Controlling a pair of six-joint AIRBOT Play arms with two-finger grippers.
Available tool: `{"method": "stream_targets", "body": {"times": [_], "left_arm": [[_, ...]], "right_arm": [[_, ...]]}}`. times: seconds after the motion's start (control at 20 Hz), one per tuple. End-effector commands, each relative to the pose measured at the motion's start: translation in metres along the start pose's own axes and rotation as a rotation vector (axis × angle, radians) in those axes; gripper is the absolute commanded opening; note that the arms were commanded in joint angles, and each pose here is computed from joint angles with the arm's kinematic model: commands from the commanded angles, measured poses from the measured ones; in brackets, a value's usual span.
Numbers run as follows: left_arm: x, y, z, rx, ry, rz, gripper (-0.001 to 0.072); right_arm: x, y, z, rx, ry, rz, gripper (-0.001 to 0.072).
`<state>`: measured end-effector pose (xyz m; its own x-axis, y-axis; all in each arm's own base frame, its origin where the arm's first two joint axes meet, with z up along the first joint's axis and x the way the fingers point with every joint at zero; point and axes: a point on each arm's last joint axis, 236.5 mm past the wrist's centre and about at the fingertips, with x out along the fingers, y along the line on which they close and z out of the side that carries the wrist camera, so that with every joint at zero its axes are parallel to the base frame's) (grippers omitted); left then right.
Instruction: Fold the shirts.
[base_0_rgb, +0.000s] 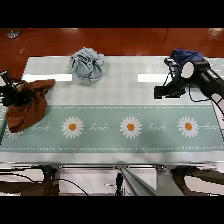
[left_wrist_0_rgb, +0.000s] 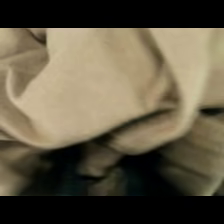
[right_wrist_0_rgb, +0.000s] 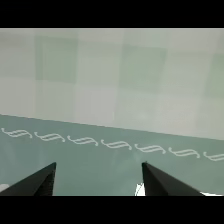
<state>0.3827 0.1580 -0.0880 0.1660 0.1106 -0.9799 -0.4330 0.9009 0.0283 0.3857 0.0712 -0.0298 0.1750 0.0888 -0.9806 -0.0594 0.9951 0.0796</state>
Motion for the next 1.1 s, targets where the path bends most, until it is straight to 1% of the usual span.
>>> {"method": "stream_targets", "body": {"times": [0.0,0.1,0.2,0.3,0.35,0.45,0.6,0.7,0.8,1.05], "left_arm": [[-0.021,-0.026,0.003,0.106,0.001,-0.049,0.003],[-0.076,-0.056,0.032,0.12,-0.148,-0.142,0.003],[-0.159,-0.093,0.062,0.113,-0.365,-0.29,0.003],[-0.258,-0.124,0.074,0.13,-0.594,-0.44,0.003],[-0.306,-0.137,0.07,0.143,-0.694,-0.507,0.003],[-0.386,-0.161,0.043,0.174,-0.812,-0.653,0.003],[-0.484,-0.183,0.001,0.239,-1.023,-0.806,0.003],[-0.526,-0.202,-0.027,0.287,-1.072,-0.921,0.003],[-0.551,-0.226,-0.051,0.356,-1.083,-1.007,0.003],[-0.573,-0.276,-0.096,0.457,-1.054,-1.179,0.003]], "right_arm": [[-0.011,0.002,0.005,0.002,-0.036,0.008,0.0621],[-0.032,0.002,0.014,-0.003,-0.112,0.008,0.0621],[-0.061,0.005,0.022,-0.003,-0.199,0.017,0.0621],[-0.096,0.007,0.024,-0.009,-0.288,0.026,0.0621],[-0.112,0.009,0.024,-0.011,-0.328,0.031,0.0621],[-0.152,0.016,0.024,-0.012,-0.438,0.064,0.0621],[-0.221,0.019,0.022,-0.022,-0.646,0.081,0.0621],[-0.253,0.018,0.012,-0.029,-0.726,0.081,0.0621],[-0.275,0.018,0.003,-0.027,-0.782,0.087,0.0621],[-0.302,0.018,-0.011,-0.021,-0.854,0.101,0.0621]]}}
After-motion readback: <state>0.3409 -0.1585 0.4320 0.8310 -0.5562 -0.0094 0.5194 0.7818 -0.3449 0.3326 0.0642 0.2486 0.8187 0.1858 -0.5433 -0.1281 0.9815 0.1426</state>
